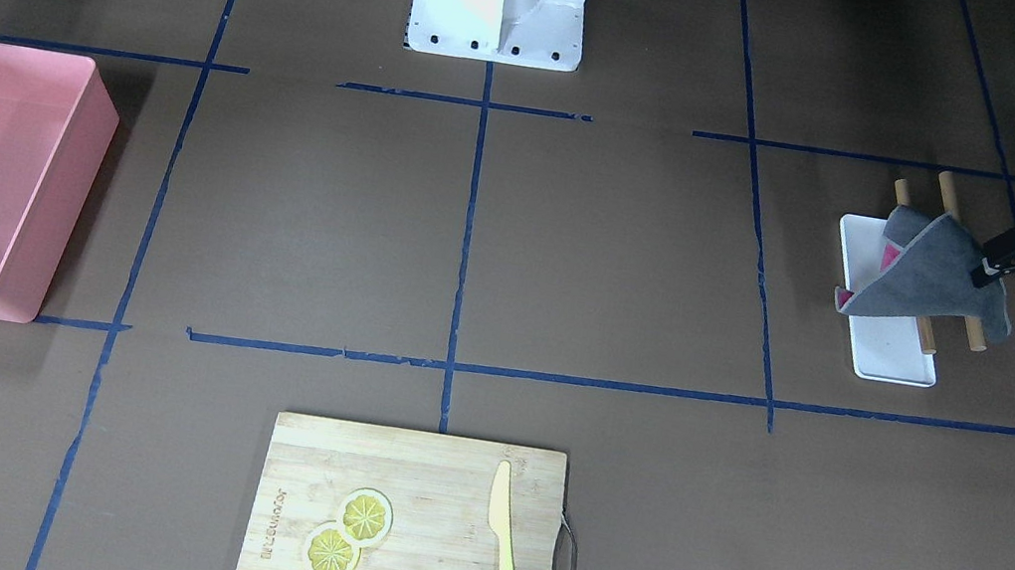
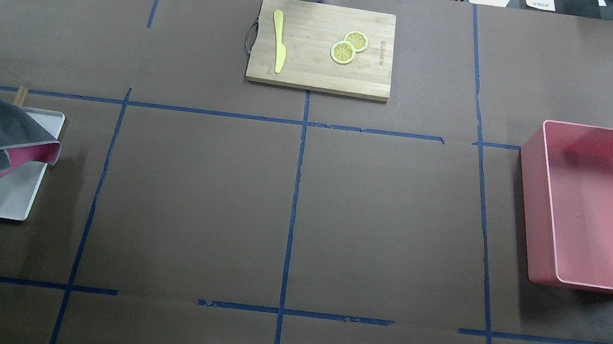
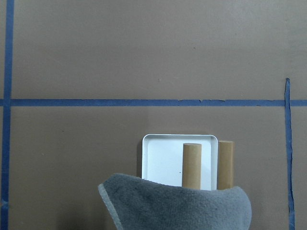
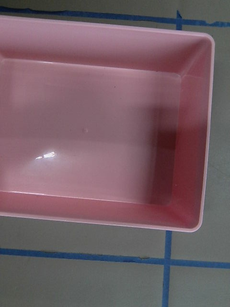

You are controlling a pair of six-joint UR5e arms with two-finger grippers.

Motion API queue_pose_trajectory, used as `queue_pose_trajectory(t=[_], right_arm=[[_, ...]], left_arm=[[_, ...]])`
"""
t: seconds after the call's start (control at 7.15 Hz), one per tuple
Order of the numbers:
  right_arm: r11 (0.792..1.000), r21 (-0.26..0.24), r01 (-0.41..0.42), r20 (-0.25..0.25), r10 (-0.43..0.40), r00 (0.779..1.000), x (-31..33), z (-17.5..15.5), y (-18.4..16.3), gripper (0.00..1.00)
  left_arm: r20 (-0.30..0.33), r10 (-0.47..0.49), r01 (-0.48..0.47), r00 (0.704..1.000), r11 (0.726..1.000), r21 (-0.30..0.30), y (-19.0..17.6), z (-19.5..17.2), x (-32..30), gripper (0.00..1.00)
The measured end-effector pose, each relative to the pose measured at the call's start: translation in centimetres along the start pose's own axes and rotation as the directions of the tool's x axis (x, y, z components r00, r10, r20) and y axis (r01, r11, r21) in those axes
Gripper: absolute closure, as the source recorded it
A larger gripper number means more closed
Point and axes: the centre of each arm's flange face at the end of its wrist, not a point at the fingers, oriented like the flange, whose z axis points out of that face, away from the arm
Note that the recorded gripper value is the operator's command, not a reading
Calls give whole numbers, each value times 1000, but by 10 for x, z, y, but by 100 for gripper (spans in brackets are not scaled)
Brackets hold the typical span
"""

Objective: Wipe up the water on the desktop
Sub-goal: 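Reach the left gripper to the grey cloth on the white tray and grasp it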

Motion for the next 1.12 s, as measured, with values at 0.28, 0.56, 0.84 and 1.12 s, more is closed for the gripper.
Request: queue_pose_trajectory(t=[0.28, 0.56, 0.84, 1.12], right_arm=[[1000, -2, -1, -2, 1, 1000, 1, 1, 0, 0], [1000, -4, -3, -3, 3, 1000, 2, 2, 1, 0], [1000, -4, -3, -3, 3, 1000, 2, 2, 1, 0], [1000, -4, -3, -3, 3, 1000, 2, 2, 1, 0]], left_arm=[[2, 9, -9, 1000, 1000, -14, 4, 8, 3, 36], [2, 12, -12, 1000, 1000, -21, 5, 11, 5, 90], [2, 13, -13, 1000, 1000, -20, 5, 10, 6, 98], [3, 18, -18, 1000, 1000, -15, 5, 8, 8, 100]])
